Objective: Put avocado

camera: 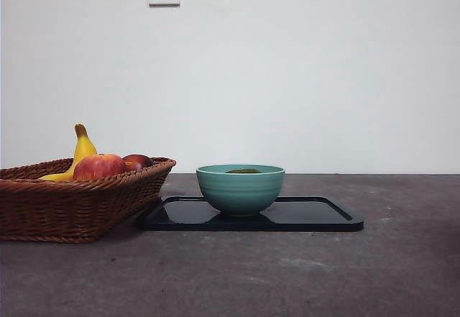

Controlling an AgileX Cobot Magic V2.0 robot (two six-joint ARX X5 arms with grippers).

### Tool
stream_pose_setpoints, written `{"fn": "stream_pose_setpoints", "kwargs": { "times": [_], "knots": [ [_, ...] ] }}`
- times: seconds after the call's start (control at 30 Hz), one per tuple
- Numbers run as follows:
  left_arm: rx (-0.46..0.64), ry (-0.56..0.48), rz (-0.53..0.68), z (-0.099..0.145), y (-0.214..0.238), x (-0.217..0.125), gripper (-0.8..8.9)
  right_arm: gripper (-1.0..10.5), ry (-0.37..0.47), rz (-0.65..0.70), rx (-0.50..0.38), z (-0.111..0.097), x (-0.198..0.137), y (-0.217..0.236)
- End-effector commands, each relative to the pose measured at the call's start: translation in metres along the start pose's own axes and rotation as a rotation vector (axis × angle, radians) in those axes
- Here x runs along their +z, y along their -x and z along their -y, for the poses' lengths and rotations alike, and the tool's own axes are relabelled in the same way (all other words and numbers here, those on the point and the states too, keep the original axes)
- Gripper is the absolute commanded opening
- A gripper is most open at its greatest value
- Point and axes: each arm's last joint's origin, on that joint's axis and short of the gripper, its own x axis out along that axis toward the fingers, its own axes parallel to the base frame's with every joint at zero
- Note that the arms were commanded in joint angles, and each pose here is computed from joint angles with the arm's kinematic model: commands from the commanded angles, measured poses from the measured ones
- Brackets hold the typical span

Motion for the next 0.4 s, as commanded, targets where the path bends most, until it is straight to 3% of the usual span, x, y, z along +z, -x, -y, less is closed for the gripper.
{"fn": "stream_pose_setpoints", "kwargs": {
  "times": [0.03, 0.4],
  "knots": [
    [0.006, 0.014, -0.004, 0.000, -0.001, -0.008, 0.10, 0.1, 0.001, 0.012, 0.010, -0.002, 0.003, 0.001],
    [-0.004, 0.036, -0.152, 0.002, -0.002, -0.029, 0.10, 0.1, 0.000, 0.012, 0.010, -0.002, 0.003, 0.001]
  ]
}}
